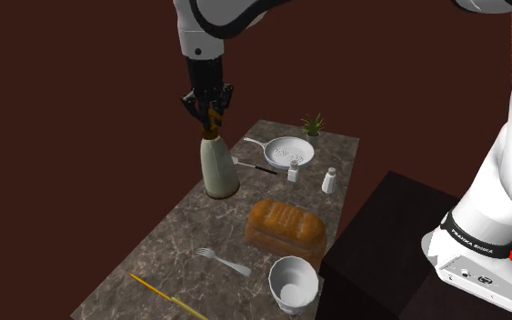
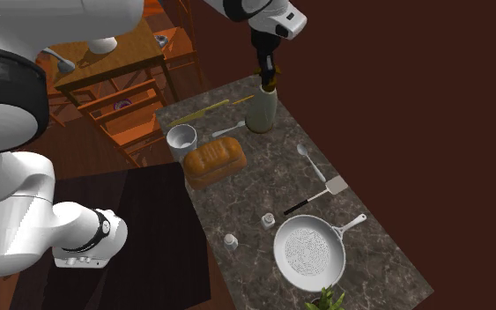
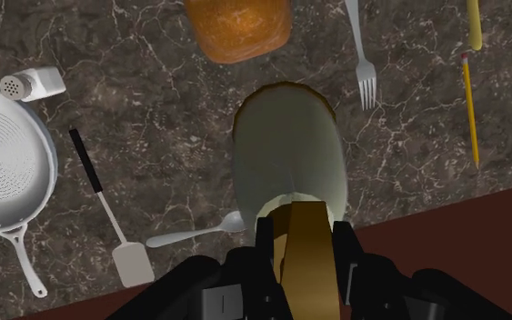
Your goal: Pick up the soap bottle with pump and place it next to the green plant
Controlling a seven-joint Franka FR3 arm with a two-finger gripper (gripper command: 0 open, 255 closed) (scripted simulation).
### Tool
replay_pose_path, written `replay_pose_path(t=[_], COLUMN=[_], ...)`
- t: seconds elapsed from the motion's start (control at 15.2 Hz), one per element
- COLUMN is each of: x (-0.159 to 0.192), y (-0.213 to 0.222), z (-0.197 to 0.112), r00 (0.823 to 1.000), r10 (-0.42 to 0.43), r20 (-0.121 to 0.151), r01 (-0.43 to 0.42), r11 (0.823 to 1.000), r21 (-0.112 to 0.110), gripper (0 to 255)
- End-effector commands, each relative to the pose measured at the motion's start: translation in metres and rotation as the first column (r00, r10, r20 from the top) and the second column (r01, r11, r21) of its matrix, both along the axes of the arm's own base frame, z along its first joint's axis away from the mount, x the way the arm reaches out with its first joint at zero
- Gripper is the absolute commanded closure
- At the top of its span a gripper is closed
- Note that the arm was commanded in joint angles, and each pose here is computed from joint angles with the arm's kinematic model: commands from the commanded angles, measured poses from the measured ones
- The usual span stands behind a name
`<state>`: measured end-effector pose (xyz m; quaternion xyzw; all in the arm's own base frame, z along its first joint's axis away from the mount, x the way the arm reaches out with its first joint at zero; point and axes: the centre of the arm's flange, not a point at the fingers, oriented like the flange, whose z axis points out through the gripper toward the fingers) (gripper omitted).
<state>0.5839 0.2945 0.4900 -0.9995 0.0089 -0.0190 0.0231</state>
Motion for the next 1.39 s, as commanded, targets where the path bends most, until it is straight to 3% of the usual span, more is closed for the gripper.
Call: replay_pose_path(t=[0.0, 1.32], x=[-0.001, -0.001], y=[0.0, 0.0], z=[0.011, 0.116], r00=[1.0, 1.0], r10=[0.0, 0.0], r20=[0.0, 0.0], r01=[0.0, 0.0], r11=[1.0, 1.0], r21=[0.0, 0.0], gripper=[255, 255])
